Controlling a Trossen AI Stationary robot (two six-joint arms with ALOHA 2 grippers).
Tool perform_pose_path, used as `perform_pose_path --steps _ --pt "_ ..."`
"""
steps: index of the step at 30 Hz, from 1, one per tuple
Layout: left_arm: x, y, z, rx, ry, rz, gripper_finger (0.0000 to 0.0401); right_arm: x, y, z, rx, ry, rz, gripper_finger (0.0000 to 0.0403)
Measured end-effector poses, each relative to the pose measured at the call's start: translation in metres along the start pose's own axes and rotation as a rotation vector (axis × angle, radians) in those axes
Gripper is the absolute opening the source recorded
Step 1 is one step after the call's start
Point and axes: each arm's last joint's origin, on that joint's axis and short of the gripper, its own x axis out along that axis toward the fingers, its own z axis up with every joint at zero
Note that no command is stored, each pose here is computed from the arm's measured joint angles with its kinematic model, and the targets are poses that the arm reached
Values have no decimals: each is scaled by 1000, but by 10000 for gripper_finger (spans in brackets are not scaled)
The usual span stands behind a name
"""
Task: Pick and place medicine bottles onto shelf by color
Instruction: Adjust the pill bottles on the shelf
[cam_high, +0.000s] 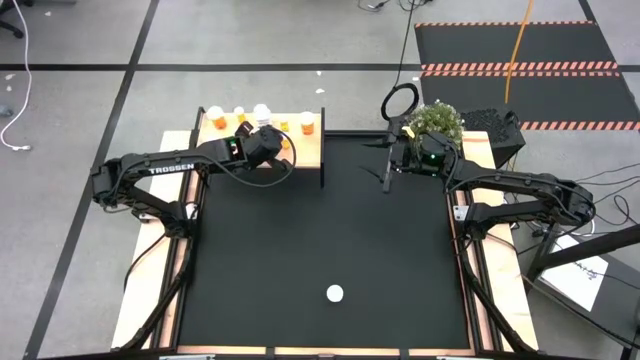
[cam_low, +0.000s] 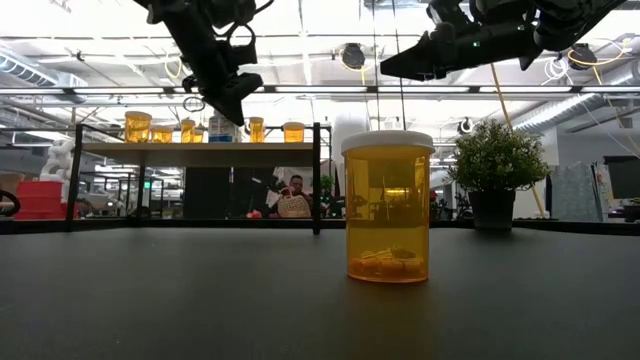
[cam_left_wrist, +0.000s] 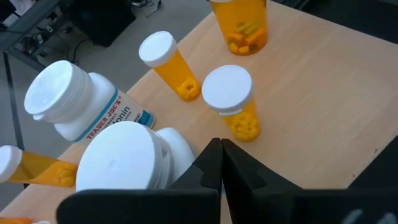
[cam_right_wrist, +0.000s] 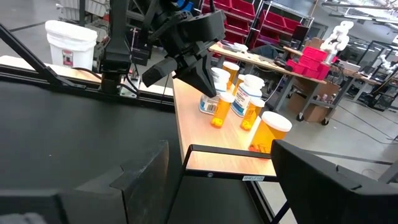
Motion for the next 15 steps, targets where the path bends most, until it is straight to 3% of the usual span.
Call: perform_pose_path --steps 15 --pt "1 3 0 -9 -3 31 10 0 0 0 0 0 0 276"
